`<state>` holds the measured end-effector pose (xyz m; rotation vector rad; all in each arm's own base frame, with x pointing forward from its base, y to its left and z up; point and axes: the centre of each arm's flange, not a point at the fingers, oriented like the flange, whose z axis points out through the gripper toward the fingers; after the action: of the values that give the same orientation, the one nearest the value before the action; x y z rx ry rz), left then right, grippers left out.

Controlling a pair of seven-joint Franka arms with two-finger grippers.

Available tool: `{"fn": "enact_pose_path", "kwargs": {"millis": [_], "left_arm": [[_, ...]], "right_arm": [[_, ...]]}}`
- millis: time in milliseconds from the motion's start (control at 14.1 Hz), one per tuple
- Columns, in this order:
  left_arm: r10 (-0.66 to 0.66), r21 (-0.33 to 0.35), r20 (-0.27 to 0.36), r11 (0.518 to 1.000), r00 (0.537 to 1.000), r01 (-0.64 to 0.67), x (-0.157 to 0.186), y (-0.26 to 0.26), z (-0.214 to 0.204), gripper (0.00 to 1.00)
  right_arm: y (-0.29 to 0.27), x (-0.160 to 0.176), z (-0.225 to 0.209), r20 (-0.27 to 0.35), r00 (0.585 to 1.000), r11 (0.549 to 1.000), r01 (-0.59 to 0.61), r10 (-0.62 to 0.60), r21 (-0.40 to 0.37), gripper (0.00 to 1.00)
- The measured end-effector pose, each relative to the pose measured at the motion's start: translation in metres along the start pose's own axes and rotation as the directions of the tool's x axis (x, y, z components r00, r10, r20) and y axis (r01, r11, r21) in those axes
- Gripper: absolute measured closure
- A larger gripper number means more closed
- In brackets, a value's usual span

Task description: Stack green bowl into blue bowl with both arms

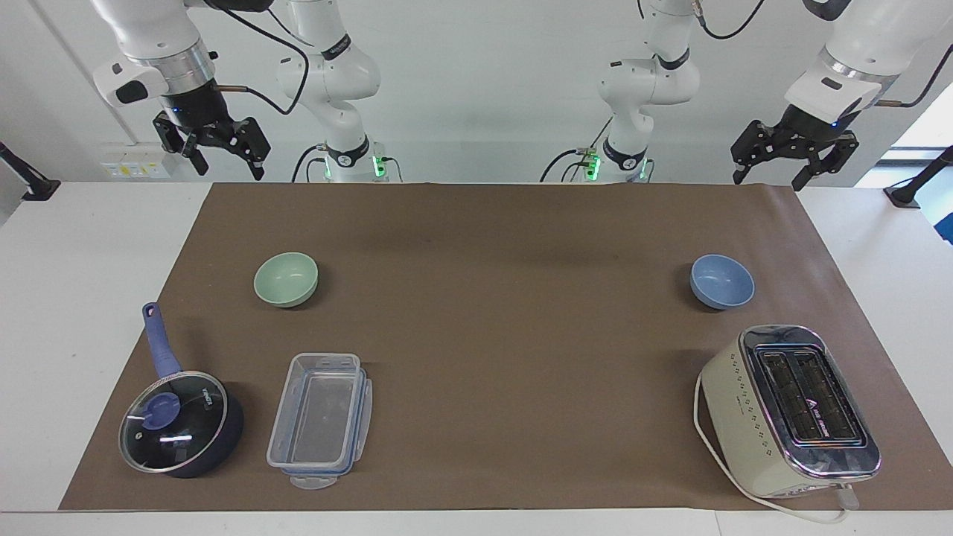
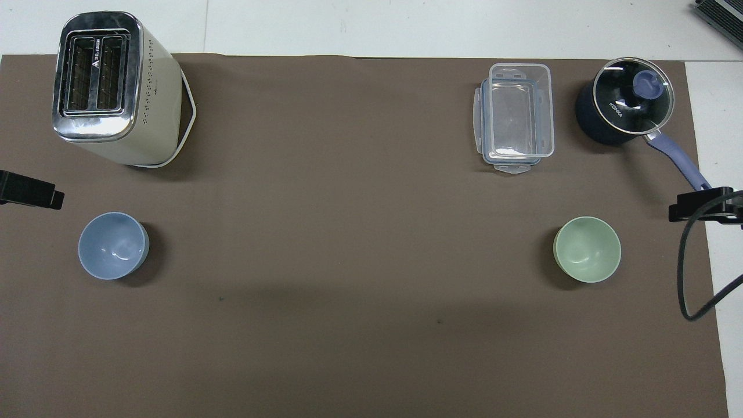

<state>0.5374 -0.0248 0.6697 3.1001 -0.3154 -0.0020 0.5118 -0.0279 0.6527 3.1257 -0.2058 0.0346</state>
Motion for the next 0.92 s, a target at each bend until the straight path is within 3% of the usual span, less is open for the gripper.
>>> {"fn": "enact_pose_path", "kwargs": {"millis": [923], "left_arm": [[0.005,0.000,0.000,1.000,1.000,-0.005,0.0005,0.0035,0.0001,0.00]], "right_arm": [[0.0000,0.0000,0.0000,0.000,1.000,1.000,0.000,0.000,0.000,0.00]]}}
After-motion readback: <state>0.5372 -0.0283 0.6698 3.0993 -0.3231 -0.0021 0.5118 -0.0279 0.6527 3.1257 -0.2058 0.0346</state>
